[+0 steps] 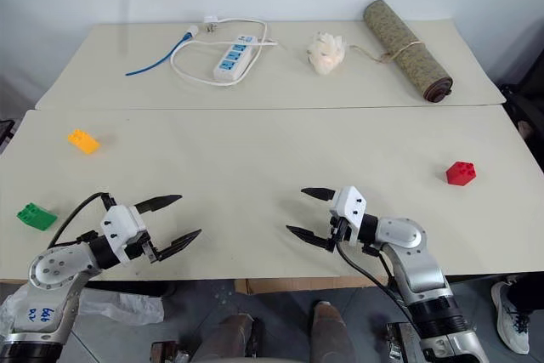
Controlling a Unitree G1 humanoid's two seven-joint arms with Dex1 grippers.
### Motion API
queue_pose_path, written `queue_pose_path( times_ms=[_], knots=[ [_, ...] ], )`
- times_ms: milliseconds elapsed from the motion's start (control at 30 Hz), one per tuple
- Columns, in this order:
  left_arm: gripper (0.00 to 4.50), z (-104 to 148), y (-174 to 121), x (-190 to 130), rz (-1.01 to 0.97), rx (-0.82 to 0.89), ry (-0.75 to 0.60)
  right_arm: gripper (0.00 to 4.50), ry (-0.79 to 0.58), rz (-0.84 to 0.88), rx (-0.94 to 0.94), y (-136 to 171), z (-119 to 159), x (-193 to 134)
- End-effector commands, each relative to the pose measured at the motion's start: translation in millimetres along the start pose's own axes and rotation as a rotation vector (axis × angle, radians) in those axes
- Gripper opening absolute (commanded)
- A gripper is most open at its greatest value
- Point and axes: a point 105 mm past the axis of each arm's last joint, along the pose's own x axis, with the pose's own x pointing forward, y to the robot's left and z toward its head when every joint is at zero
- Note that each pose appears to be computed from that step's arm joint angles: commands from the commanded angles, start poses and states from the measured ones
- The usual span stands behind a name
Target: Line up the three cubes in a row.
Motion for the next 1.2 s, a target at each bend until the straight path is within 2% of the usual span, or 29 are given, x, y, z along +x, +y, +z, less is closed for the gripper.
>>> queue_pose_path(
  times_ms=[33, 133, 267, 367, 500, 567, 733, 800, 867, 967, 1033, 1100, 1200],
  knots=[
    [4.37, 2.4, 1.9, -3.0, 0.025, 0.016, -0.010, 4.50, -0.015, -0.031, -0.042, -5.3, 6.3, -6.5],
    [4.37, 9.0, 7.9, 0.7, 0.053, -0.049, -0.056, 4.50, -0.034, -0.063, -0.043, -8.3, 10.7, -7.4],
    [4.37, 33.8, -3.6, 14.0, -0.090, -0.100, -0.147, 4.50, -0.092, -0.122, -0.001, -14.0, 22.6, -15.3],
    [4.37, 44.1, -10.6, 24.3, -0.153, -0.085, -0.168, 4.50, -0.080, -0.190, -0.031, -17.5, 29.4, -34.1],
    [4.37, 47.7, -24.7, 44.4, -0.299, -0.102, -0.168, 4.50, -0.045, -0.536, -0.060, -40.3, 41.2, -98.1],
    [4.37, 50.3, -30.3, 51.9, -0.377, -0.091, -0.168, 4.50, -0.017, -0.717, -0.061, -40.8, 46.8, -136.2],
    [4.37, 43.4, -34.0, 65.7, -0.463, -0.021, -0.138, 4.50, 0.099, -1.129, 0.000, -16.9, 37.4, -233.9],
    [4.37, 49.3, -32.4, 76.2, -0.468, -0.007, -0.184, 4.50, 0.172, -1.323, 0.025, 1.2, 21.0, -279.1],
    [4.37, 54.4, -33.3, 83.3, -0.482, -0.009, -0.221, 4.50, 0.221, -1.428, 0.080, 19.5, 4.7, -303.8],
    [4.37, 54.1, -36.4, 86.4, -0.510, -0.010, -0.222, 4.50, 0.248, -1.454, 0.124, 27.7, -7.9, -307.8],
    [4.37, 52.3, -38.0, 86.5, -0.523, -0.011, -0.215, 4.50, 0.270, -1.464, 0.117, 22.6, -11.5, -304.8],
    [4.37, 51.7, -38.6, 85.6, -0.521, -0.022, -0.213, 4.50, 0.259, -1.463, 0.132, 10.5, -10.3, -299.1],
    [4.37, 52.4, -35.0, 84.0, -0.468, -0.041, -0.222, 4.50, 0.224, -1.445, 0.160, -24.4, -2.6, -293.9]
  ],
)
